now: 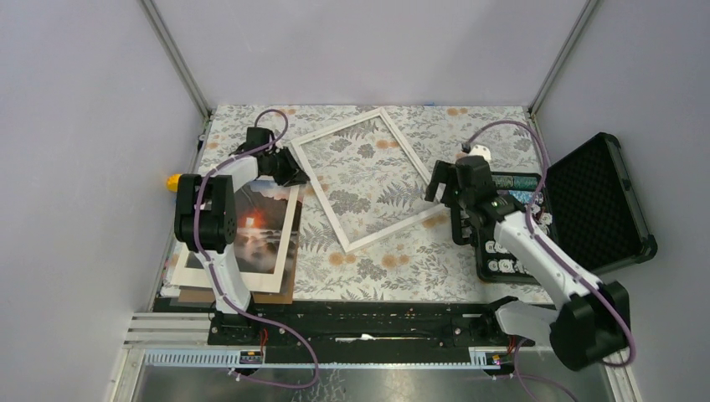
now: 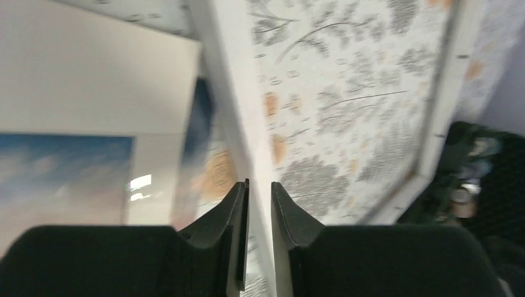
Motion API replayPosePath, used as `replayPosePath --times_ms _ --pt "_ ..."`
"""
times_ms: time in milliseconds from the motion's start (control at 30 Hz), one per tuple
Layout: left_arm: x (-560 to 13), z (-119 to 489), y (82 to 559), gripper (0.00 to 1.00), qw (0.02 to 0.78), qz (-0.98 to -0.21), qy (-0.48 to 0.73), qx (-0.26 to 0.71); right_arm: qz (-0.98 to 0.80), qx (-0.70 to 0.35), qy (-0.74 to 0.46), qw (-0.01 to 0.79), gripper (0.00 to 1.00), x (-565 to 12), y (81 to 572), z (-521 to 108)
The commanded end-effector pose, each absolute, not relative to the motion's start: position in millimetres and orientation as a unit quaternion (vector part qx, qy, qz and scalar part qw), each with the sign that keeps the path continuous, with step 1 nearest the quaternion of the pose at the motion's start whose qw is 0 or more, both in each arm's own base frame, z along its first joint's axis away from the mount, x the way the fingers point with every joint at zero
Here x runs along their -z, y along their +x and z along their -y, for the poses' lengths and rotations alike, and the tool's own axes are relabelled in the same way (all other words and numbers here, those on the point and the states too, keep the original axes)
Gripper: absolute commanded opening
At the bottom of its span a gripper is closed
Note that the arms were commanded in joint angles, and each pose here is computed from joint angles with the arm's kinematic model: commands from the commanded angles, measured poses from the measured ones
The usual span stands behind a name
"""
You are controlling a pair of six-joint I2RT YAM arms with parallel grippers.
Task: Put the photo into the frame
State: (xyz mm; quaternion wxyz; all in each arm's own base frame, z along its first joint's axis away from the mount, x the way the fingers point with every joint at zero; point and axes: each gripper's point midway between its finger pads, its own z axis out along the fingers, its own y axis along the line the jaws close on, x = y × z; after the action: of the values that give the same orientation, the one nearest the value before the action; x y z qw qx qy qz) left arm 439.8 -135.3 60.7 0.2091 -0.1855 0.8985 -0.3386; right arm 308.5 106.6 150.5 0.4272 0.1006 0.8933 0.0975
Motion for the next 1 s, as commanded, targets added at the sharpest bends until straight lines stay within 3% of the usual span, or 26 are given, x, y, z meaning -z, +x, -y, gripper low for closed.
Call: replayPosePath --times_ms 0,67,200,267,500,567,767,967 --pt "-78.0 106.3 422.7 0.00 0.229 -0.941 -0.070 0.238 -0.912 -0.135 0.060 0.383 1.00 -152.3 331.8 -126.3" --pt "-82.1 111.6 428.3 0.00 0.238 -0.945 -0.041 0.220 -0.917 -0.177 0.043 0.355 1.00 -147.0 337.1 -143.2" --pt "-86.1 125.3 438.7 0.00 0.245 -0.950 -0.029 0.194 -0.942 -0.147 0.068 0.293 0.99 -119.2 367.1 -136.2" --pt "-97.2 130.0 440.2 0.01 0.259 -0.942 -0.056 0.206 -0.950 -0.148 0.086 0.261 0.94 -105.5 387.0 -126.1" --pt "-128.1 155.2 393.2 0.75 0.274 -0.909 -0.122 0.291 -0.975 -0.072 0.039 0.207 0.87 -57.9 427.3 -105.7" --pt "-122.1 163.6 375.1 0.88 0.263 -0.899 -0.146 0.319 -0.976 -0.058 0.025 0.206 0.87 -52.1 427.7 -101.0" --pt "-93.7 215.8 350.2 0.92 0.224 -0.886 -0.156 0.375 -0.977 -0.084 0.029 0.191 0.79 -36.0 419.8 -109.4" --pt "-73.2 234.7 366.4 0.93 0.222 -0.899 -0.147 0.347 -0.976 -0.119 0.052 0.177 0.55 -22.3 395.6 -122.0"
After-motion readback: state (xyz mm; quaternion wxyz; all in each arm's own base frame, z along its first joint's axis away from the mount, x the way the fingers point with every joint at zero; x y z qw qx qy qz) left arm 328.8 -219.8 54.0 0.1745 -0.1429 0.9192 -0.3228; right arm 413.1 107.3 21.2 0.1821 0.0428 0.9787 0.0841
